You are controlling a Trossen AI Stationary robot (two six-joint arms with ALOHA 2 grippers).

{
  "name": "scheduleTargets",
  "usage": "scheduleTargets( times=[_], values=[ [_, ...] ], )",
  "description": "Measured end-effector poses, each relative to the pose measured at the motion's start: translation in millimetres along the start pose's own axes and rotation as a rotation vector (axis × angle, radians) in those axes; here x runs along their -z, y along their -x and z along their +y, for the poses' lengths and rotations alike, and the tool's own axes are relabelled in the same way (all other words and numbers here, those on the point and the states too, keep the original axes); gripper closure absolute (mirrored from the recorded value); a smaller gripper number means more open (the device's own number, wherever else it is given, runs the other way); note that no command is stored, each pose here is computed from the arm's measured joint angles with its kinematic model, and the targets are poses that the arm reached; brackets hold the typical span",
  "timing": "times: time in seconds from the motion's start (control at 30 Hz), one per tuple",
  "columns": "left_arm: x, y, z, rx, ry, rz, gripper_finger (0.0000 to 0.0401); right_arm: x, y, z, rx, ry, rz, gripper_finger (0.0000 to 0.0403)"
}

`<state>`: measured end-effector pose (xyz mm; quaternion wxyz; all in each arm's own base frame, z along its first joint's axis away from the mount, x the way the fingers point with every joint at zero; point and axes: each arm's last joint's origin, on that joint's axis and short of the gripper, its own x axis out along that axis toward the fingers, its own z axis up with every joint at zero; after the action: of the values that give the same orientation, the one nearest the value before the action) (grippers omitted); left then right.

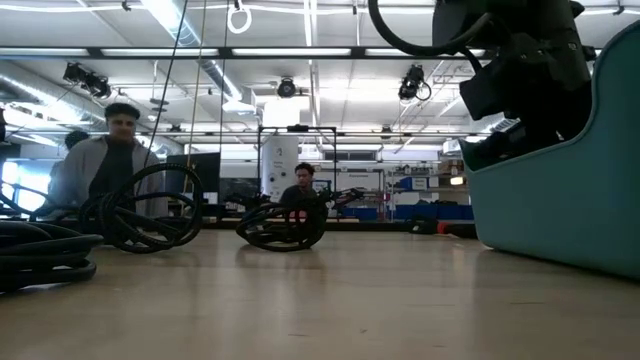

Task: Pick and place USB-C Cables
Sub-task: Put the black charger cable into the green bin

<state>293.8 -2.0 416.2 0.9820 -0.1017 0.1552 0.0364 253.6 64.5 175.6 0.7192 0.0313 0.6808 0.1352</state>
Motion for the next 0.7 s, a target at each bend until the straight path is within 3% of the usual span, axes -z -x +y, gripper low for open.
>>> scheduleTargets(
  times=[0.7],
  values=[
    [0.5, 0.0, 0.1, -0.001, 0.007, 0.005, 0.0225, 4.8, 7.3, -8.8, 0.027, -0.037, 0.073, 0.0308]
  ],
)
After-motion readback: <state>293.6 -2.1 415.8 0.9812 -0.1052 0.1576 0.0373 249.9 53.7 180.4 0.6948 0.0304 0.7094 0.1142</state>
